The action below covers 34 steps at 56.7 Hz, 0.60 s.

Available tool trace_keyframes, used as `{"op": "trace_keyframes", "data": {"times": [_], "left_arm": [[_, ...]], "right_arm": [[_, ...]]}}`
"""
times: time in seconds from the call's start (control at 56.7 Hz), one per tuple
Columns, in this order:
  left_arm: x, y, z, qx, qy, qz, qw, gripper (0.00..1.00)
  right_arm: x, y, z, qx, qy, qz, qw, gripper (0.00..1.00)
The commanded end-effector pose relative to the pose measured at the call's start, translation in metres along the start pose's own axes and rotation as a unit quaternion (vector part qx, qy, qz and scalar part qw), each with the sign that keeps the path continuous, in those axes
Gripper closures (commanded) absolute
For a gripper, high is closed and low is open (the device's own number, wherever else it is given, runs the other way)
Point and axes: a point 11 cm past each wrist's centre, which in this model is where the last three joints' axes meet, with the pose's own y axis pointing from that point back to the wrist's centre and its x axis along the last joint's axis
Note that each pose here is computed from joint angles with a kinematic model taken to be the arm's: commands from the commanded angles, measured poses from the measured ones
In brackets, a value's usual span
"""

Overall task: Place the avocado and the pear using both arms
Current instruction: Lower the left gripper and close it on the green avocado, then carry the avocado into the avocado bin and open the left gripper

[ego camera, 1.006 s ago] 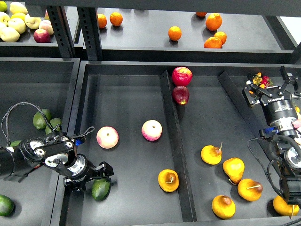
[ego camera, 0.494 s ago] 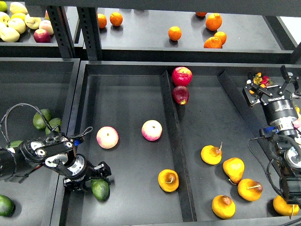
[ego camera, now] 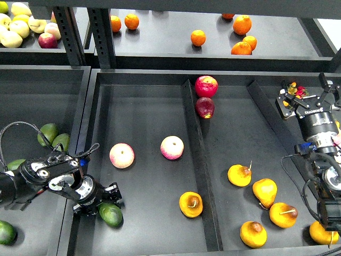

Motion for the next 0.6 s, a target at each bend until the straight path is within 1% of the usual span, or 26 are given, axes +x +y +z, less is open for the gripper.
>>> {"op": "trace_keyframes", "data": {"times": [0.0,0.124,0.265,0.441,0.582], "left_arm": [[-0.001,0.001,0.004,-0.007,0.001,-0.003,1.0,0.96],[-0.002,0.005,0.009,-0.021,0.006,-0.008,1.0,0.98],[-0.005,0.015,0.025,-0.052,0.003,-0.016,0.998,0.98],[0.03,0.051,0.029,-0.101,0.046,0.01,0.994,0.98],[0.061,0.08,0.016,-0.116,0.076,0.04,0.99,0.98]], "right_arm": [[0.0,0.0,0.0,-0.001,0.0,-0.002,1.0,0.0],[0.001,0.001,-0.001,0.0,0.002,0.0,1.0,0.0],[0.001,0.001,-0.001,0.0,0.001,0.001,1.0,0.0],[0.001,0.001,0.0,-0.002,0.001,0.001,1.0,0.0],[0.002,0.002,0.001,-0.002,0.0,0.002,1.0,0.0]]}}
